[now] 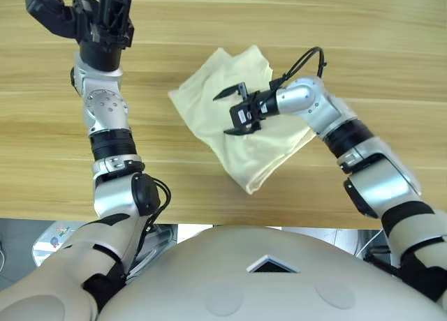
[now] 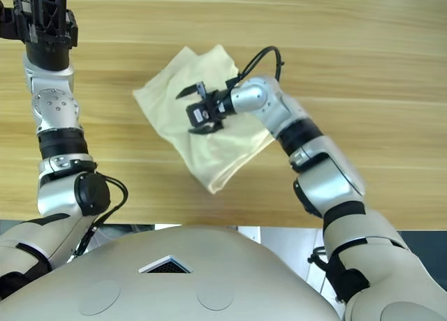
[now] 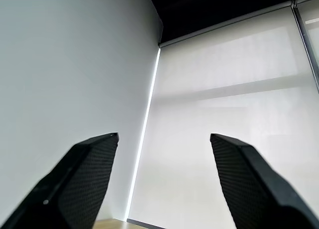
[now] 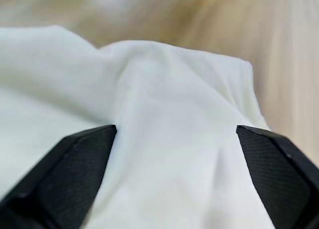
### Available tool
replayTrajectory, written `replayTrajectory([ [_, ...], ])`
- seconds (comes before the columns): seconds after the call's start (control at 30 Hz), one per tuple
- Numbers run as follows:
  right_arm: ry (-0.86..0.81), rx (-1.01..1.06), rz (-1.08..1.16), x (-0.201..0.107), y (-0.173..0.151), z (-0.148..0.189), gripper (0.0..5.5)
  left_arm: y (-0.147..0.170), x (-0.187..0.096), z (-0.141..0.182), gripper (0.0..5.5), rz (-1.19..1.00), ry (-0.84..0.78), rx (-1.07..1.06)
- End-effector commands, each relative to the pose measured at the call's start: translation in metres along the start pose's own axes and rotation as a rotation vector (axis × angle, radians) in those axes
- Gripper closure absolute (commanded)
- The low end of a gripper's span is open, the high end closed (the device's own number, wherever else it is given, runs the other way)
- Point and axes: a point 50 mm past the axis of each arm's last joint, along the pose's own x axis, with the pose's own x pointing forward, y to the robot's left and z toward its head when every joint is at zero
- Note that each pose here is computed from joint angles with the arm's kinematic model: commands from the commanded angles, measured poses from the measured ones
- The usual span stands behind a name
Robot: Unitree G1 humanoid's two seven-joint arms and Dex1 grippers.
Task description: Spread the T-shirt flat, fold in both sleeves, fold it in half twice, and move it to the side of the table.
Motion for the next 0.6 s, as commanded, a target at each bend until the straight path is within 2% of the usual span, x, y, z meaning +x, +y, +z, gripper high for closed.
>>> replayTrajectory([
  [0.03, 0.211, 0.120, -0.224, -0.002, -0.013, -0.032, 1.03, -0.001, 0.001, -0.002, 2.05, -0.006, 0.011, 0.006],
  [0.3, 0.452, 0.354, -0.727, -0.039, -0.037, -0.070, 1.03, -0.002, 0.001, -0.004, 2.05, 0.001, 0.011, 0.004],
  [0.47, 0.490, 0.346, -0.734, -0.043, -0.025, -0.077, 1.03, -0.003, 0.001, -0.004, 2.05, -0.001, 0.017, 0.011],
  [0.6, 0.410, 0.309, -0.730, -0.042, -0.017, -0.066, 1.03, -0.005, -0.001, -0.004, 2.05, -0.003, 0.022, 0.017],
])
